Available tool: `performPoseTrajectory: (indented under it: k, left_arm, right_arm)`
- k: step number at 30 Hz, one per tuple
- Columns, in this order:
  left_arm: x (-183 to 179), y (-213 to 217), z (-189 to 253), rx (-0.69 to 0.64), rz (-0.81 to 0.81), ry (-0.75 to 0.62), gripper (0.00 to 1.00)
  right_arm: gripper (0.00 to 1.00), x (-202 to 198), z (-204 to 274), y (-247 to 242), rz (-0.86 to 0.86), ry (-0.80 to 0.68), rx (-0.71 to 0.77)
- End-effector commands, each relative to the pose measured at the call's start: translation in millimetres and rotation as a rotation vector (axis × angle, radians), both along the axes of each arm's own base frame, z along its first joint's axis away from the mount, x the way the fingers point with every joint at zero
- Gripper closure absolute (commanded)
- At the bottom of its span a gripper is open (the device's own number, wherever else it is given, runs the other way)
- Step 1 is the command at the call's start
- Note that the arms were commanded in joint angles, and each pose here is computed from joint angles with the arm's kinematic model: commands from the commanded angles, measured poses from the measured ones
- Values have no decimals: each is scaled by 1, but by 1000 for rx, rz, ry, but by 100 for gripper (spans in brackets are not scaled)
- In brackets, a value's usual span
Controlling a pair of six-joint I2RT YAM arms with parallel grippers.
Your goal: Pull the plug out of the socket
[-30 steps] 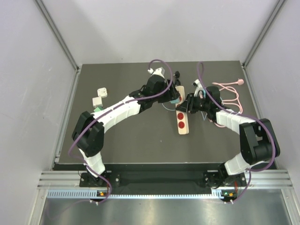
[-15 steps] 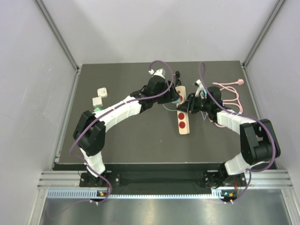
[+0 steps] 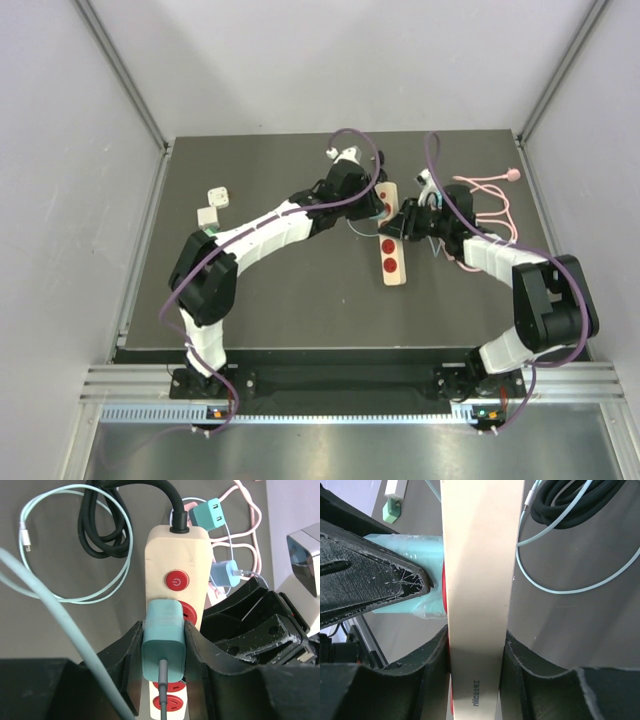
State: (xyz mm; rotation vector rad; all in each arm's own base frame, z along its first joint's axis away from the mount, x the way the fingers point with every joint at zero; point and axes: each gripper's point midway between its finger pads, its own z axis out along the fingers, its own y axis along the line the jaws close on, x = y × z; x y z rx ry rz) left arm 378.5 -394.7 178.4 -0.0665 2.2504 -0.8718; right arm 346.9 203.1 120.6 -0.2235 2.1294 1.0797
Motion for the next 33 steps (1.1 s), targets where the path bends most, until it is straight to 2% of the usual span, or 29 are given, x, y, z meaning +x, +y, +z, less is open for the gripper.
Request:
performPoseTrajectory:
  k: [1,3,5,6,9,13,15,16,17,18,19,20,21,26,33]
  left_arm:
    - [7,-12,37,-2,32,-87,100]
    - [10,-4,31,90,102,-95,100]
    - [6,-14,48,105,123,-118,100]
    - [6,-19,39,128,128,-98,100]
    - [1,-27,39,146,104,-60,100]
    - [-4,-19,34,161,74,-72,100]
    - [-6,-19,53,106,30,-132,100]
    - [-8,-11,38,114,1,-118,100]
    - [-14,-16,61,17,-66,-155,100]
    - [-16,-14,65,-24,-97,-164,100]
    - [-16,-1,48,-33,-111,-135,100]
    - [-23,-2,52,-77,-162,-131,100]
    - [-22,1,65,-112,-165,-157,100]
    - [-28,11,70,-191,-207,-147,100]
    - [-22,6,70,-189,-117,-53,100]
  right_arm:
    - [100,16,46,0,-17,-205,-2]
    - [100,19,44,-3,-53,-216,-42]
    - [100,20,48,1,-68,-260,-87]
    - [100,20,49,2,-71,-274,-104]
    - [100,20,55,3,-83,-319,-141]
    - [100,18,55,1,-51,-311,-117]
    - [100,15,60,-2,-7,-314,-68]
    - [100,14,57,-5,7,-304,-53]
    - [100,15,61,-11,23,-312,-26]
    - [100,15,60,-15,26,-307,-11]
    - [100,14,57,-18,20,-278,16]
    - [100,15,58,-24,18,-274,32]
    - [100,17,58,-27,10,-273,37]
    - [100,24,55,-37,-45,-250,32]
    - [100,34,50,-49,-141,-247,-27]
